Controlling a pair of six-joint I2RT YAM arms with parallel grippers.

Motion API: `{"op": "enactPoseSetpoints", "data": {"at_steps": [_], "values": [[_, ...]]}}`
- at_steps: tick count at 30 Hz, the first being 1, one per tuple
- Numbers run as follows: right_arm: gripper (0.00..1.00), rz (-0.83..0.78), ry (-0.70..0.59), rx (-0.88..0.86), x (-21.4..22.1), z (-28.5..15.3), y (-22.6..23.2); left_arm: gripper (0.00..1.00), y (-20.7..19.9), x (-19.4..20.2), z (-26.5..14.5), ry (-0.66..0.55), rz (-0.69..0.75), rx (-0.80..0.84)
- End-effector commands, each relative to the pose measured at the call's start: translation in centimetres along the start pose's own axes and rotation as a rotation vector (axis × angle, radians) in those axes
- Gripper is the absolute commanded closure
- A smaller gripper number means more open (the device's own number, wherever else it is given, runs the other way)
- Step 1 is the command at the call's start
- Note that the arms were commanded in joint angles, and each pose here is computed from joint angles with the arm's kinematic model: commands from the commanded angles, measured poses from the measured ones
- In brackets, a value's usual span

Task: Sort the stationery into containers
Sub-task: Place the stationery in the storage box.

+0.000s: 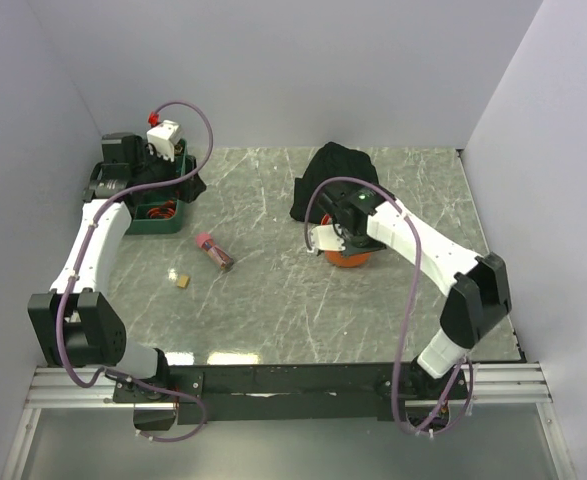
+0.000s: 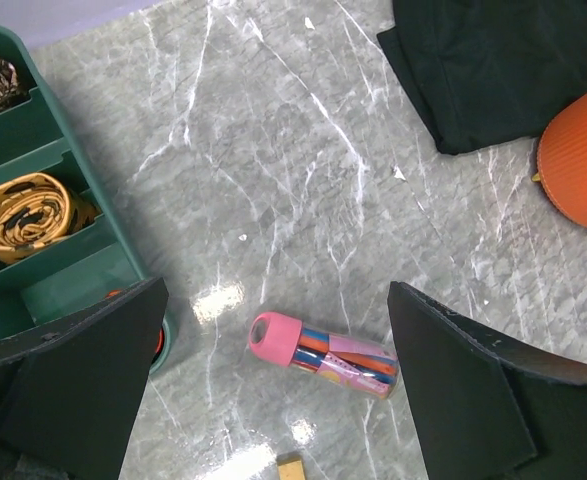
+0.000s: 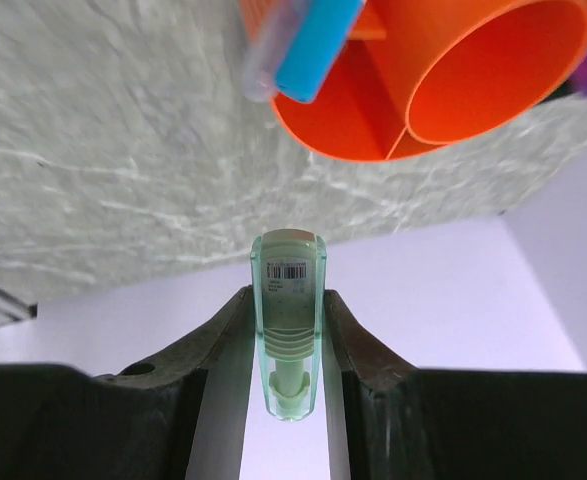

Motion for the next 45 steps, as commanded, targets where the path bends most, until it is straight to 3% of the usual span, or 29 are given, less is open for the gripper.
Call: {"op": "enactPoseSetpoints", "data": {"at_steps": [1,11,24,35,38,42,45], "values": [[0.99,-0.089,0.158,-0.005,2.0,1.1,-2.2,0.01,-0.2,-2.4,-0.7,-0.081,0.033,0.009],[0.99,-0.069,0.198,-0.043,1.3,4.3,-4.2,0.01,-0.8,-0.7,-1.0,-0.060,0.023,0.004],[0.99,-0.043,0.175,-0.054,0.2,4.5,-5.5,0.01,-1.0,-0.1,-0.9,-0.052,-0.003,0.007],[0.89,-0.054,0.185,-0.087,-0.4,5.2,-4.3,0.01,-0.9,-0.1,-0.7,-0.048,-0.004,0.007],[0.78,-0.055,0.189,-0.071,-0.7,5.5,-4.4,0.01,-0.9,0.0,-0.5,-0.047,-0.014,0.015],[0.54,-0.031,0.176,-0.056,-1.1,5.2,-4.8,0.01,-0.9,-0.2,-0.5,-0.047,-0.012,0.015],[0.47,-0.012,0.160,-0.049,-1.1,4.5,-5.1,0.01,-0.9,-0.2,-0.5,-0.048,-0.010,0.015]]}}
Point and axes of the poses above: each gripper's point midway between its finger pads, its own z axis out along the fingers, its own y axis along the line the jaws close on, x = y × z, the point moved 7 cm from there along -z, back along the fingers, and after that the axes turned 7 degrees about z, right-handed, at the moved point
